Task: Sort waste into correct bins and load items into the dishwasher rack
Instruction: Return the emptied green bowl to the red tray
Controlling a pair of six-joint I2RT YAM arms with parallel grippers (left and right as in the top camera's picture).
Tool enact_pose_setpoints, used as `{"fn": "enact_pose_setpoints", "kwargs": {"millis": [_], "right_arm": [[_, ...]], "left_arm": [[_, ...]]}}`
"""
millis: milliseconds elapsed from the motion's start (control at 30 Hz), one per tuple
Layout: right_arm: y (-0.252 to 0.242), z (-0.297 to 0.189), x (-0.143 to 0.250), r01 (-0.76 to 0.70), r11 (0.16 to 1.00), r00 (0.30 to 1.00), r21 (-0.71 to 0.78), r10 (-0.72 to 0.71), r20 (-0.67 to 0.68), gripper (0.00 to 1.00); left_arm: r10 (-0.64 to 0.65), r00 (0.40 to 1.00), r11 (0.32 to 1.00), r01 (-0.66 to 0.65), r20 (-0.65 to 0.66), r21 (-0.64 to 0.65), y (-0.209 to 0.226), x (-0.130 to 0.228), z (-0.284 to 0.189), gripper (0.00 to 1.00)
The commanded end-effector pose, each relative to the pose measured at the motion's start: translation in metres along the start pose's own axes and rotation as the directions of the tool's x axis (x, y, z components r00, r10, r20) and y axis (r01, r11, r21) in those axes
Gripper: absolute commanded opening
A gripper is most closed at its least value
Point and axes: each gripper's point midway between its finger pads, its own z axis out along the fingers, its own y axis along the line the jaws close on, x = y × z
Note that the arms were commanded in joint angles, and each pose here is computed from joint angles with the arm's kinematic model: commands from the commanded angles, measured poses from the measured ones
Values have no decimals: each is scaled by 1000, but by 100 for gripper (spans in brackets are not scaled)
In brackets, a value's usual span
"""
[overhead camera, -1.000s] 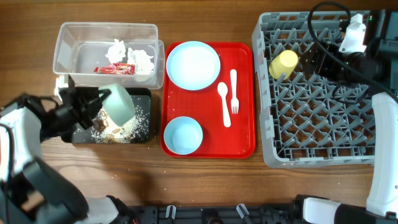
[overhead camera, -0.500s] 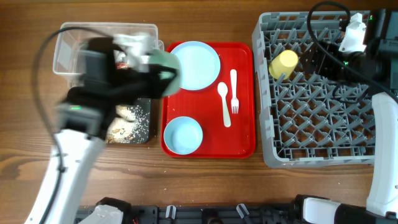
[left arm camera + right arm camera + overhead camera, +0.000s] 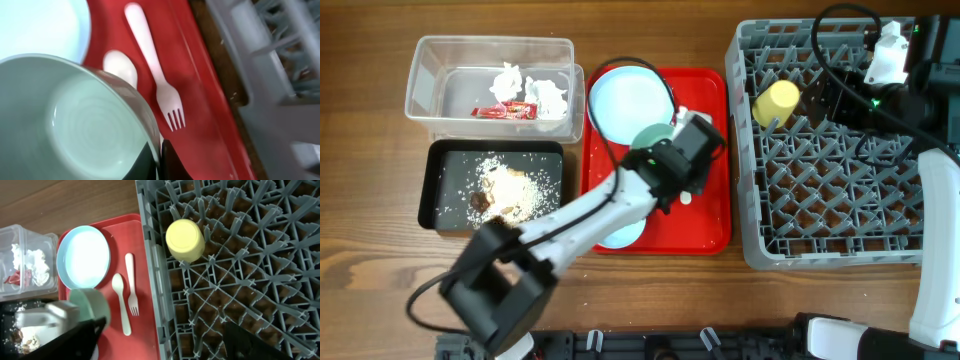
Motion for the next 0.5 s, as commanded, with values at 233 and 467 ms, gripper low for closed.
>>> {"fn": "enact_pose_setpoints", "kwargs": {"millis": [233,467], "right_arm": [[-1,3,1,12,1000,1000,-1,-12,-10,84],[11,8,6,20,998,999,-59,-22,-34,84]], "left_arm": [[24,1000,999,-24,-10,-37,-6,9,-4,17],[-6,1000,999,6,13,-31,-4,1,-13,29]]}}
